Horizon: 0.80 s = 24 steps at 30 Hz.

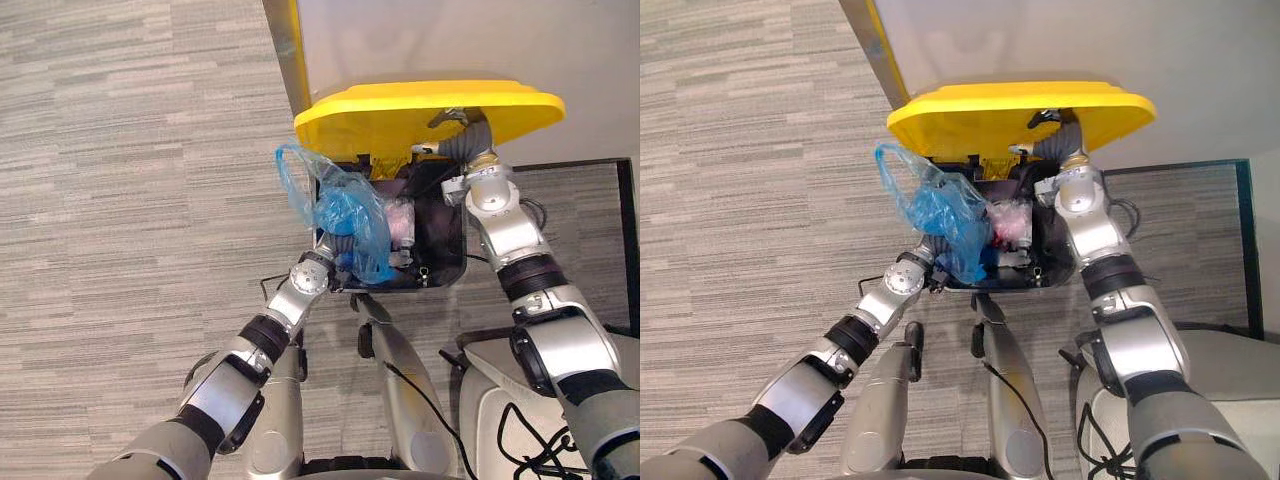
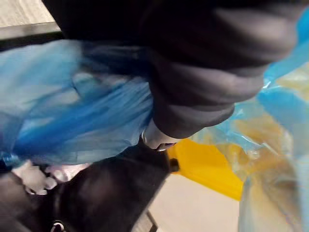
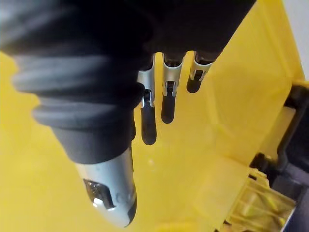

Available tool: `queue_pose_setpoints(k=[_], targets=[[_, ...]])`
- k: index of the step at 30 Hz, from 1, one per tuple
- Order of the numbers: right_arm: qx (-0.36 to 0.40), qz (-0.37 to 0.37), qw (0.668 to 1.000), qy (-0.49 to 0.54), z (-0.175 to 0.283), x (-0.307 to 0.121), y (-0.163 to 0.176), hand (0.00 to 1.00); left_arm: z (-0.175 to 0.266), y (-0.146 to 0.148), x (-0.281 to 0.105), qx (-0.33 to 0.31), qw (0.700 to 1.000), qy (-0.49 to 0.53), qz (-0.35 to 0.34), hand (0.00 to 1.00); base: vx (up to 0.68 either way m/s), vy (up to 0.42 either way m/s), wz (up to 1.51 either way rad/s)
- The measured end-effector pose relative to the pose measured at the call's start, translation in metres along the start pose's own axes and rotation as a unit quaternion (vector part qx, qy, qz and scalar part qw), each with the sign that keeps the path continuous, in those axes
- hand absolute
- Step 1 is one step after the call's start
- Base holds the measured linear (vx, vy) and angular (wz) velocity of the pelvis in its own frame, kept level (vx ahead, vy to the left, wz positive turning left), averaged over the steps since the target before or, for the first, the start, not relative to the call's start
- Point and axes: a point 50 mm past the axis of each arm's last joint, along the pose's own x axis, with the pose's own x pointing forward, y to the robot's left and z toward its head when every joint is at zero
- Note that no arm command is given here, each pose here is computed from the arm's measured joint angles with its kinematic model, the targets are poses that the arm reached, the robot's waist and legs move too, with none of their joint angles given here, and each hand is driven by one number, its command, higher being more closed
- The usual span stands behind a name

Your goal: Gather rubbish on tea table into small bin, then transfer packed bag to large trash can.

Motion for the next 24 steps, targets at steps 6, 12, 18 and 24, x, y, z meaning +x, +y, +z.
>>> queue_pose_setpoints(k=[6, 12, 18, 24], targets=[[0.020, -0.005, 0.999, -0.039, 0.018, -0.004, 0.005, 0.00, -0.001, 0.012, 0.004, 0.007, 0.999, 0.016, 0.029, 0.00, 0.06, 0.007, -0.08], [0.051, 0.000, 0.996, -0.072, 0.034, -0.011, 0.014, 0.00, -0.001, 0.011, 0.006, 0.010, 0.999, 0.022, 0.028, 0.00, 0.05, 0.001, -0.12], [0.066, 0.005, 0.994, -0.088, 0.043, -0.013, 0.019, 0.00, 0.001, 0.003, 0.007, 0.003, 1.000, 0.018, 0.010, 0.00, 0.03, -0.011, -0.05], [0.076, 0.009, 0.992, -0.098, 0.049, -0.014, 0.024, 0.00, 0.002, -0.007, 0.006, 0.000, 1.000, 0.017, -0.004, 0.00, 0.01, -0.001, 0.00]])
